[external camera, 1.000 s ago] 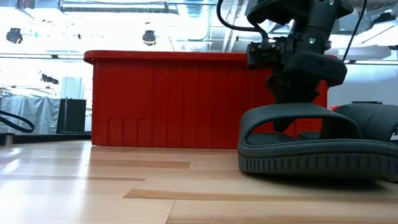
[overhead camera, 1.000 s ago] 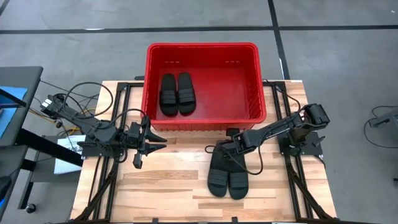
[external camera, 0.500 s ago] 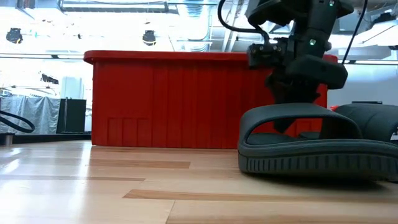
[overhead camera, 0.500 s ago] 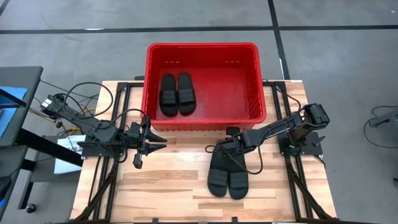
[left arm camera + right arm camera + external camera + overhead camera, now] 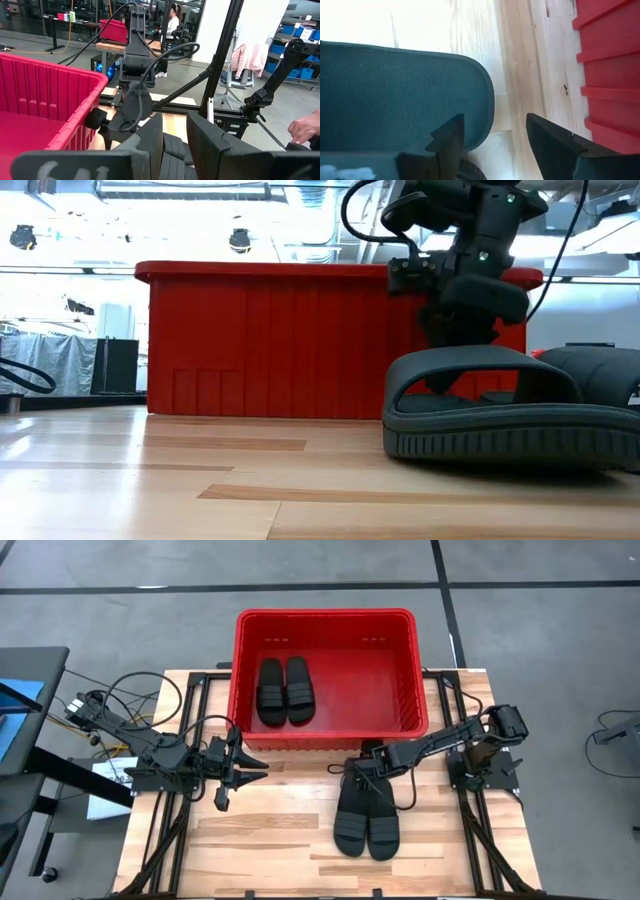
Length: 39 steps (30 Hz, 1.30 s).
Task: Pick and place slides into bin
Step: Put the left black slide into the red bin
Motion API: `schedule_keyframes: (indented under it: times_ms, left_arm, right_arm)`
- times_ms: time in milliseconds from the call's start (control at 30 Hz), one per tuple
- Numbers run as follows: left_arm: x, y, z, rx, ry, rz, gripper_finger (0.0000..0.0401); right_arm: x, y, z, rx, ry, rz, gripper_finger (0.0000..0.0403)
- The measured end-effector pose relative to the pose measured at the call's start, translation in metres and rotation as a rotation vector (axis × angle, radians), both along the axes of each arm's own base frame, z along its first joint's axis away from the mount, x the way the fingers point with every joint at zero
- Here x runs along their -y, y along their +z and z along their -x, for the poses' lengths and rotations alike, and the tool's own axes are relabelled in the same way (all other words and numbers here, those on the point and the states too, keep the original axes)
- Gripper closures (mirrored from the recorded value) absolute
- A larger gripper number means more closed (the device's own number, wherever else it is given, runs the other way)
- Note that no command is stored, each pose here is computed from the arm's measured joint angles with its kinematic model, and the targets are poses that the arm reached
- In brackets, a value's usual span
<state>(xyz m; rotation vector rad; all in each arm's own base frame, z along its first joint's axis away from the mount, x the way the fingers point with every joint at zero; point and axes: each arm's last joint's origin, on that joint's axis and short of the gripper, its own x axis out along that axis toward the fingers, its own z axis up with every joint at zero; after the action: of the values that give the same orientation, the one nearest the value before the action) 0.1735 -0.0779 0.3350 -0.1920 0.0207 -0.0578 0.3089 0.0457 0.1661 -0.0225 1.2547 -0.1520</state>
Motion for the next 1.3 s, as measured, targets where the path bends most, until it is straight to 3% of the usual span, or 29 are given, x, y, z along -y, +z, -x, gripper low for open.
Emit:
schedule_keyframes:
  times_ms: [200, 567, 667, 800, 867, 1300]
  left_arm:
    - [0.0, 0.0, 0.0, 0.0, 0.0, 0.0, 0.0324]
    - [0.0, -0.002, 0.0, -0.016, -0.002, 0.023, 0.0324]
    - [0.0, -0.002, 0.0, -0.022, -0.001, 0.036, 0.0324]
    - [0.0, -0.002, 0.0, -0.025, -0.001, 0.036, 0.0324]
    - [0.0, -0.003, 0.0, -0.028, -0.001, 0.035, 0.0324]
    - [0.0, -0.004, 0.0, -0.039, -0.001, 0.029, 0.0324]
  right_arm:
    - [-0.001, -0.002, -0.001, -0.002, 0.027, -0.007, 0.0192]
    - [-0.002, -0.037, -0.01, -0.102, 0.02, 0.008, 0.0215]
    - [-0.003, -0.039, -0.01, -0.105, 0.002, 0.003, 0.0247]
    - [-0.003, -0.037, -0.009, -0.095, 0.003, -0.005, 0.0351]
    - [-0.002, -0.035, -0.009, -0.09, 0.003, -0.009, 0.0384]
    - [-0.014, -0.03, -0.008, -0.098, 0.021, 0.005, 0.0401]
